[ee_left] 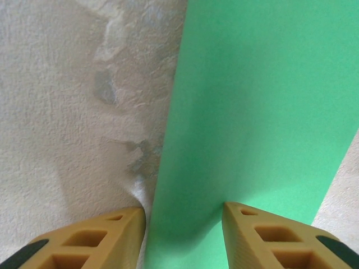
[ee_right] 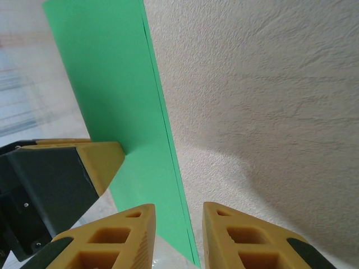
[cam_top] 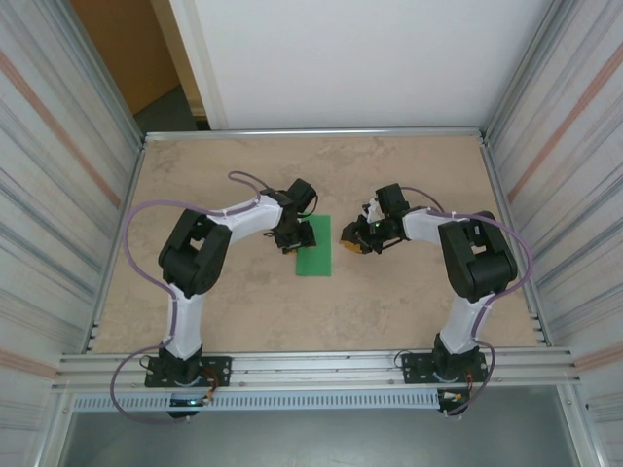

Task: Fold a paper plane with a square sheet of paper (pick it up from the middle)
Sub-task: Hold the square sheet of paper at the center of the table.

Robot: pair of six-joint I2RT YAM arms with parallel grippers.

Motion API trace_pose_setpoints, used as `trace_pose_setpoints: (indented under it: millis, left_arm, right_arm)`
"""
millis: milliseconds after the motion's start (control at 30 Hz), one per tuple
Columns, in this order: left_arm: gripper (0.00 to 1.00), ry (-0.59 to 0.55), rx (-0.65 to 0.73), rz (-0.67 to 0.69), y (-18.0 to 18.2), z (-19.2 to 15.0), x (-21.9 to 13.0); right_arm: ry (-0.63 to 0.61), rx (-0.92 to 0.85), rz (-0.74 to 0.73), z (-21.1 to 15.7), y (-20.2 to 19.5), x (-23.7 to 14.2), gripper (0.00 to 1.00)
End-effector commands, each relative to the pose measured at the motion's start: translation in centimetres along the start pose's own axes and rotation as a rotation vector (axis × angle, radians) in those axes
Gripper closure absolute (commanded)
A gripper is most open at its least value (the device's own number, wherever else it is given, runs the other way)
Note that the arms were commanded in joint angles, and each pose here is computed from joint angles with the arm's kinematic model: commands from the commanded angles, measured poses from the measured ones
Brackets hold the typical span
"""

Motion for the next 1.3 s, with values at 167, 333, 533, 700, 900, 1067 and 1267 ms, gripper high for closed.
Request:
trace_pose_setpoints:
  millis: [167,333,533,700,900,1067,1267]
  left_arm:
    - [0.54,0.236,-0.062,0.158,4.0,-6.0,6.4]
    - [0.54,0.246,-0.07,0.173,4.4,-6.4,6.7]
    - [0.55,0.254,-0.086,0.185,4.6,-6.6,7.1]
    - [0.54,0.267,-0.094,0.186,4.7,-6.9,7.5]
    - [0.54,0.277,-0.112,0.183,4.7,-7.1,8.0]
    - [0.52,0.284,-0.125,0.187,4.8,-7.3,8.4]
    - [0.52,0.292,-0.13,0.188,5.1,-7.7,8.7]
  right_arm:
    - [0.024,-0.046,0.009,-0.1,0.7,0.4,0.73]
    - [0.033,-0.047,0.005,-0.4,0.6,0.6,0.74]
    - [0.038,-0.05,0.008,-0.4,0.8,0.8,0.74]
    - [0.05,-0.067,0.018,-0.7,1.3,1.1,0.74]
    - [0.063,-0.086,0.022,-1.0,1.9,1.8,0.74]
    - [0.078,-0.099,0.02,-1.2,2.3,2.5,0.74]
    - [0.094,-0.109,0.019,-1.3,2.7,3.3,0.77]
Point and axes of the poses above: each hand's point on the last joint's axis, 136 mm out from that joint toward the fingers, its own x axis out along the fingers, its own y axis along the line the jaws close on, z = x × y, the point moved 1 cm from there along -x, back along the fingers, and after that the axes turned 13 degrees about x, right-handed, at the moved point
